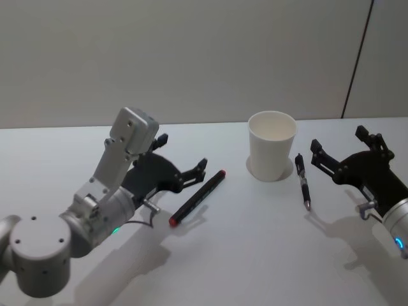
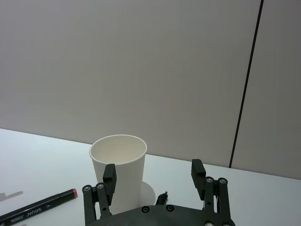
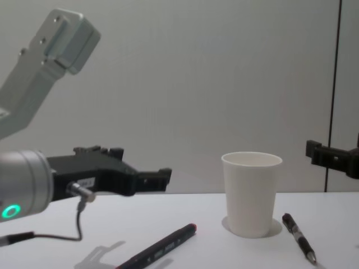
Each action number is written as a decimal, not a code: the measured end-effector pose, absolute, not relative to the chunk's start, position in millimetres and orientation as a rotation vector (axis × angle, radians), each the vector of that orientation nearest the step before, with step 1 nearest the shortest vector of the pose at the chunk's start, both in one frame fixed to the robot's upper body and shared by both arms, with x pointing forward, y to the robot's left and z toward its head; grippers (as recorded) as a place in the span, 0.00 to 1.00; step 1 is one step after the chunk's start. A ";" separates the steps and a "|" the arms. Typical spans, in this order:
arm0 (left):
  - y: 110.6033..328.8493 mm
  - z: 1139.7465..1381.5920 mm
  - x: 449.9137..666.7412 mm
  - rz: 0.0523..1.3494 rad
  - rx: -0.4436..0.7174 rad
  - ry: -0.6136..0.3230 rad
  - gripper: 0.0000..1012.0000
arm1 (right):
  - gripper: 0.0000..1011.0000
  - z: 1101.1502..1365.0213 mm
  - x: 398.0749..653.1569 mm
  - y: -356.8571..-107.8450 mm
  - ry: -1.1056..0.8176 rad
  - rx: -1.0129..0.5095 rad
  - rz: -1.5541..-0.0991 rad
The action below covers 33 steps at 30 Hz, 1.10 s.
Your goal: Place the pen into the pen holder.
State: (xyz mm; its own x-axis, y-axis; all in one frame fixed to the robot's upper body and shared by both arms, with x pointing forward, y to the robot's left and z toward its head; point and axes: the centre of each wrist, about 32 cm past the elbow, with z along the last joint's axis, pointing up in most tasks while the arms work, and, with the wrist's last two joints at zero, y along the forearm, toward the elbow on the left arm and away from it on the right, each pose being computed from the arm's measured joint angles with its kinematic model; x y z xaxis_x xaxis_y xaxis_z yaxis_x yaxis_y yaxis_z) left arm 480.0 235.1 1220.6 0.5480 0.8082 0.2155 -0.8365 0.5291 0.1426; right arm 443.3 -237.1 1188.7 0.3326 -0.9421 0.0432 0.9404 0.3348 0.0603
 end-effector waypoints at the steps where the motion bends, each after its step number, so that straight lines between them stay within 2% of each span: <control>1: 232.0 1219.0 481.1 0.997 0.225 -0.141 0.99 | 0.99 1188.7 443.3 -237.1 -0.075 0.026 -1.229; 16: 201.9 1205.6 491.0 1.112 0.079 -0.255 0.99 | 0.99 1188.7 443.3 -237.1 -0.075 0.026 -1.229; 33: 198.4 1204.4 492.0 1.124 0.061 -0.268 0.99 | 0.99 1188.7 443.3 -237.1 -0.075 0.026 -1.229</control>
State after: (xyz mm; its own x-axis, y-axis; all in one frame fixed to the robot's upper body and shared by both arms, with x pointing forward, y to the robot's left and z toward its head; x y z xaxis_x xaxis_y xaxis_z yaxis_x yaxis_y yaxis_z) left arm 492.0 198.4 1204.4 0.4041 0.8820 0.2425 -0.8966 0.4345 -0.0859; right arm 443.3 -237.1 1188.7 0.3326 -0.9421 0.0432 0.9404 0.3348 0.0603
